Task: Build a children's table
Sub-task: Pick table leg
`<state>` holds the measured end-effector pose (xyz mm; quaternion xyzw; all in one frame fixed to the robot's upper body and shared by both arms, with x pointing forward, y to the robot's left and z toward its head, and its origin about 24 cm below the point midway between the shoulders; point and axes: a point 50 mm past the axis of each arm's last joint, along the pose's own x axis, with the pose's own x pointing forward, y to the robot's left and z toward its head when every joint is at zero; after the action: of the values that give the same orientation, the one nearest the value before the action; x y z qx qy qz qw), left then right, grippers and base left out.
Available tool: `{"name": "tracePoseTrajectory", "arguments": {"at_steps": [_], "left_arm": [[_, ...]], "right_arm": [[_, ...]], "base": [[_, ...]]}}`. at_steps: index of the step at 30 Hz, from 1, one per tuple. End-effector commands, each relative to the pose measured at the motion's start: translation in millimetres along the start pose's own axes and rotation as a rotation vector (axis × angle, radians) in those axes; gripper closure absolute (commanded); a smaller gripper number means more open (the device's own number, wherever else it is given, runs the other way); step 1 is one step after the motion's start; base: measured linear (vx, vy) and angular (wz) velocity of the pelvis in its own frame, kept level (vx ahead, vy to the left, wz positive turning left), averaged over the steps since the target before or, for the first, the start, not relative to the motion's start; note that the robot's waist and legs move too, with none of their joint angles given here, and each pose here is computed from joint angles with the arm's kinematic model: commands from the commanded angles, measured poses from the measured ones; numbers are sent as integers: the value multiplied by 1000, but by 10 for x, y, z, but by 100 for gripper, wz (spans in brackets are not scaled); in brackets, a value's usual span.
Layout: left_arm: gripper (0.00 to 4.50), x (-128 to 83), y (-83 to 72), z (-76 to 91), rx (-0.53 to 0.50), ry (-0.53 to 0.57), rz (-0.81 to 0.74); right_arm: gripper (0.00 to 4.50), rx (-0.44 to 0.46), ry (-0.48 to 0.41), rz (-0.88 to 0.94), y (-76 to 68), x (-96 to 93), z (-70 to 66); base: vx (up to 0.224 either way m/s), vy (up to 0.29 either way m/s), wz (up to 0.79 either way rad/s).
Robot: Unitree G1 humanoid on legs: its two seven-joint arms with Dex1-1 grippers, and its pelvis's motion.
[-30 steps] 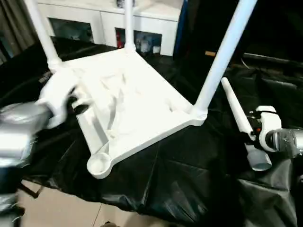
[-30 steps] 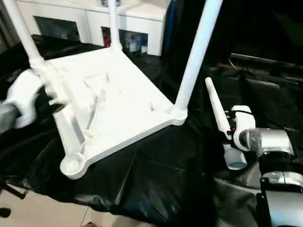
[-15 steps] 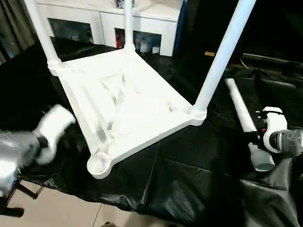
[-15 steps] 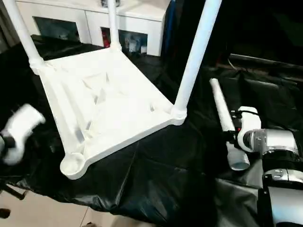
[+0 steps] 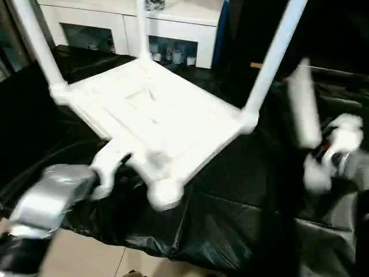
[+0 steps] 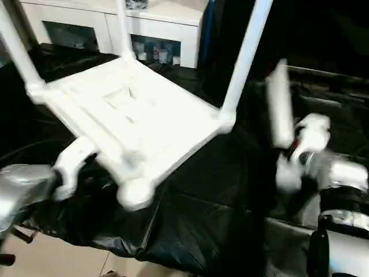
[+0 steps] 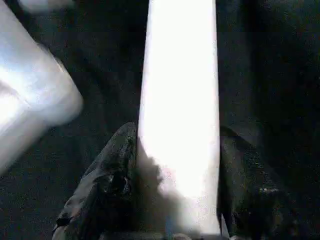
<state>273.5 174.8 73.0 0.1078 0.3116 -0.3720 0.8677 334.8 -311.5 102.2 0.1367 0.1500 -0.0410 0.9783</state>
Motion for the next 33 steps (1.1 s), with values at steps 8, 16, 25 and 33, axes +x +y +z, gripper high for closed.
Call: {"name": "tracePoseTrajectory", "arguments": {"at_steps": [8, 16, 25, 33], "left_arm": [[230, 366, -147, 286, -13, -200, -55], [230, 42, -137, 849, -54, -507, -176], [173, 16, -200, 1408, -290, -761, -364], [108, 197, -443, 1498, -406, -731, -471]], "right_arm": [[267, 171, -487, 509, 465, -485, 482], [267, 127, -287, 943, 1007, -787, 122], [267, 97, -142, 1069, 1359, -745, -191], [267, 54, -63, 1091, 1530, -777, -414]], "base": [[0, 0, 0], [0, 0, 0], [0, 0, 0], [0, 0, 0]]}}
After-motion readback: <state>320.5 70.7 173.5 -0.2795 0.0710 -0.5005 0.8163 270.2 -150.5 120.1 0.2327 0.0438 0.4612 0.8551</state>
